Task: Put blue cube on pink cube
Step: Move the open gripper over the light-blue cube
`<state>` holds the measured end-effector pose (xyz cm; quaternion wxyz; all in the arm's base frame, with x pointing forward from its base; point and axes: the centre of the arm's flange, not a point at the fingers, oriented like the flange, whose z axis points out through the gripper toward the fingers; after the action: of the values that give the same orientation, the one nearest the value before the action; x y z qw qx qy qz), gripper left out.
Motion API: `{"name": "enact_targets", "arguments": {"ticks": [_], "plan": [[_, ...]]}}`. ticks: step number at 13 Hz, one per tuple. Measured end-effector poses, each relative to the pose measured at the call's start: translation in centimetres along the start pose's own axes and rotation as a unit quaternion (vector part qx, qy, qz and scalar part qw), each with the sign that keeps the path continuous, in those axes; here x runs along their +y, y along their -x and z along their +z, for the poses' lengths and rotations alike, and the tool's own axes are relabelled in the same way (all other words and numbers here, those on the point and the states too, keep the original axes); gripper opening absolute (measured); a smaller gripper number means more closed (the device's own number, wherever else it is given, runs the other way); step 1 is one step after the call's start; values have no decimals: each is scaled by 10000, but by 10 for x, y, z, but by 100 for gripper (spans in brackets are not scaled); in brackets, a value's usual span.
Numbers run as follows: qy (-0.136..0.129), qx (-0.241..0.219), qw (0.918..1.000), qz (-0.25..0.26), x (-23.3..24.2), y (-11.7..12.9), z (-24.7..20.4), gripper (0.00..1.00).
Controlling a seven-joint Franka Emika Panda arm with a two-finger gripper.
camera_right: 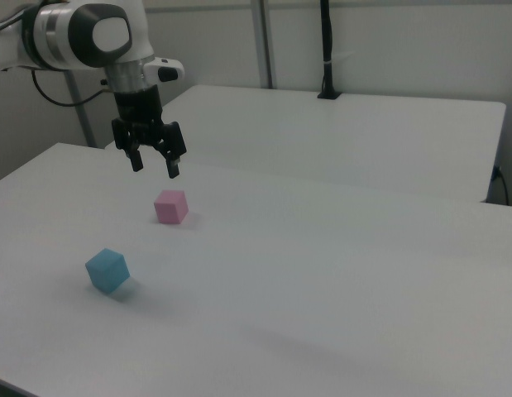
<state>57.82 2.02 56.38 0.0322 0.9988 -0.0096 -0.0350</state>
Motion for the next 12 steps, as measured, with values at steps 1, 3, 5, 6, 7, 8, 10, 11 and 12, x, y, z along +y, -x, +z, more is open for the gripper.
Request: {"name": "enact_targets", "arguments": {"ticks": [1, 3, 5, 6, 7, 8, 10, 11, 12], "plan": [[0, 29, 10000, 78, 9, 1, -3, 100], [-2, 64, 9999, 109, 12, 1, -5, 100], [-2, 71, 9999, 120, 13, 2, -6, 100], [-2, 71, 9999, 120, 13, 2, -6, 100], [-2, 71, 9999, 119, 13, 2, -6, 100], [-2, 71, 9999, 117, 13, 2, -6, 100], [-2, 71, 9999, 110, 12, 2, -6, 100], [-2, 71, 9999, 105, 12, 2, -6, 100], [-1, 64, 9999, 91, 11, 2, -5, 100]]}}
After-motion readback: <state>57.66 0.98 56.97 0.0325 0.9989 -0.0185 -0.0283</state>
